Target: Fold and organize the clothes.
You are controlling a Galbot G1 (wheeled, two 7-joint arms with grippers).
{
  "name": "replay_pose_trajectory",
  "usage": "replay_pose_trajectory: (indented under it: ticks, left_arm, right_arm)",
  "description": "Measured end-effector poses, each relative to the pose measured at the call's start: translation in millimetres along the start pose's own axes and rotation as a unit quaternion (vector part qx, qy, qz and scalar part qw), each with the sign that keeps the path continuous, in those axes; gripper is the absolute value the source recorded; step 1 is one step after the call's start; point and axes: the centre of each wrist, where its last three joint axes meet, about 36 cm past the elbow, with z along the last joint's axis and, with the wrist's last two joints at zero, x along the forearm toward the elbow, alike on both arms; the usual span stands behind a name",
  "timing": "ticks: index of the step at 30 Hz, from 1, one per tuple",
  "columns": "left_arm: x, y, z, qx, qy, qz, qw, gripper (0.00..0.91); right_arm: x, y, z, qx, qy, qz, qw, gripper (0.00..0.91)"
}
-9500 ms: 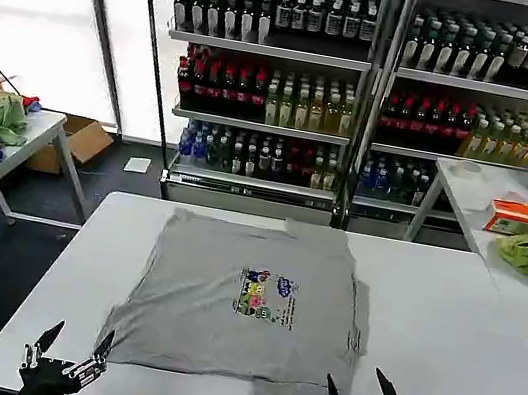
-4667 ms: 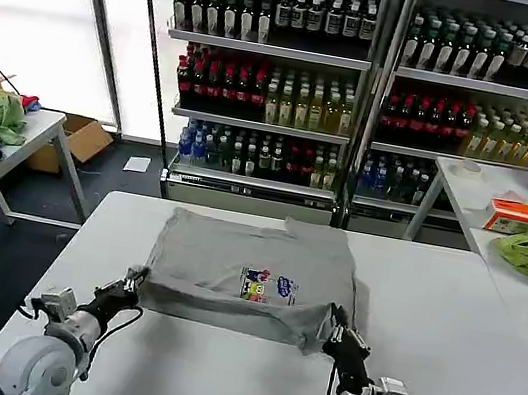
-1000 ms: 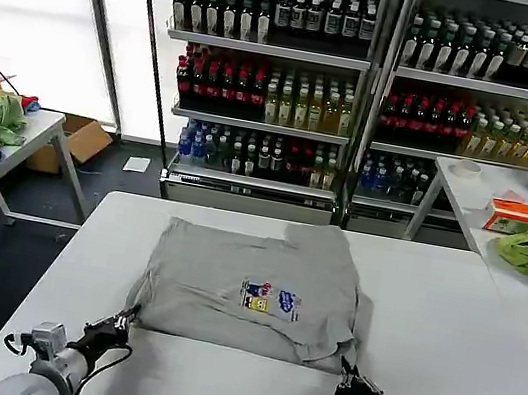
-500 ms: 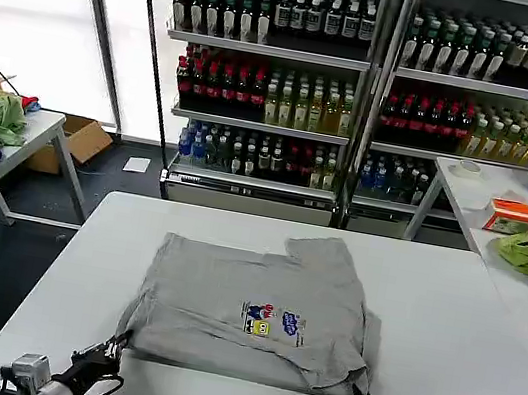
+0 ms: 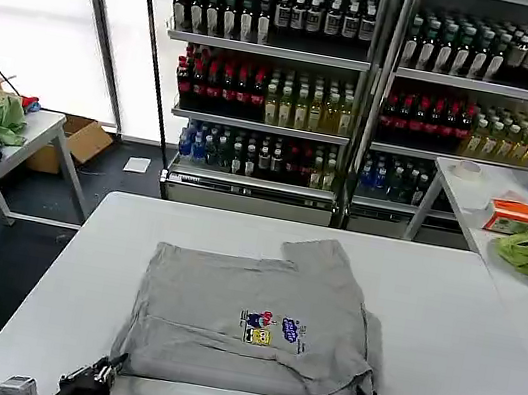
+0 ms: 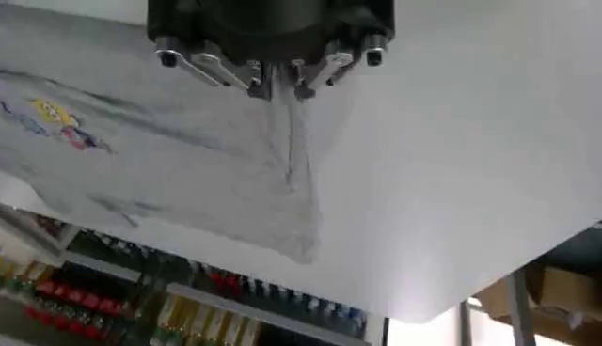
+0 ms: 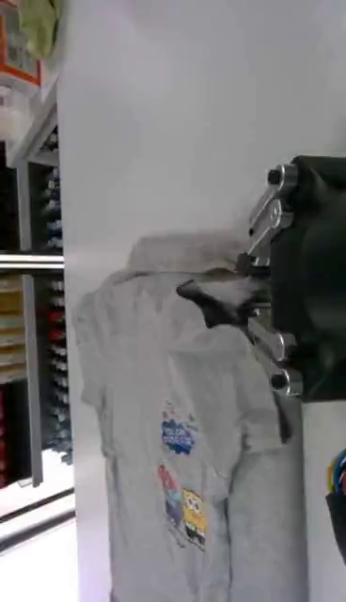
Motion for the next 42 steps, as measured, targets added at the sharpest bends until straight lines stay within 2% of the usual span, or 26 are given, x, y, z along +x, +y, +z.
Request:
replay_pose_trajectory:
  ticks: [7,14,29,42]
  left_arm:
    - [7,15,-14,-0.010,-0.009,-0.018,1.000,0.907]
    - [6,35,-38,-0.033,-0.029,-0.027,0.999,0.907]
    - [-54,71,-106,-0.099,-0.053,0.025,0.993,0.907]
    - [-133,85,-162,-0.115,-0.046,0.069,0.990,0.907]
  right_arm:
    - [1,-8,-20,0.008,-0.030,-0.003,1.000,0.907]
    - [-23,-22,-47,0.023,-0.049,-0.032,0.998,0.907]
    - [-142,-47,-126,0.052,-0.065,-0.119,0.989,0.907]
    - [-245,-45,-179,0.060,-0.037,-0.144,0.987,0.907]
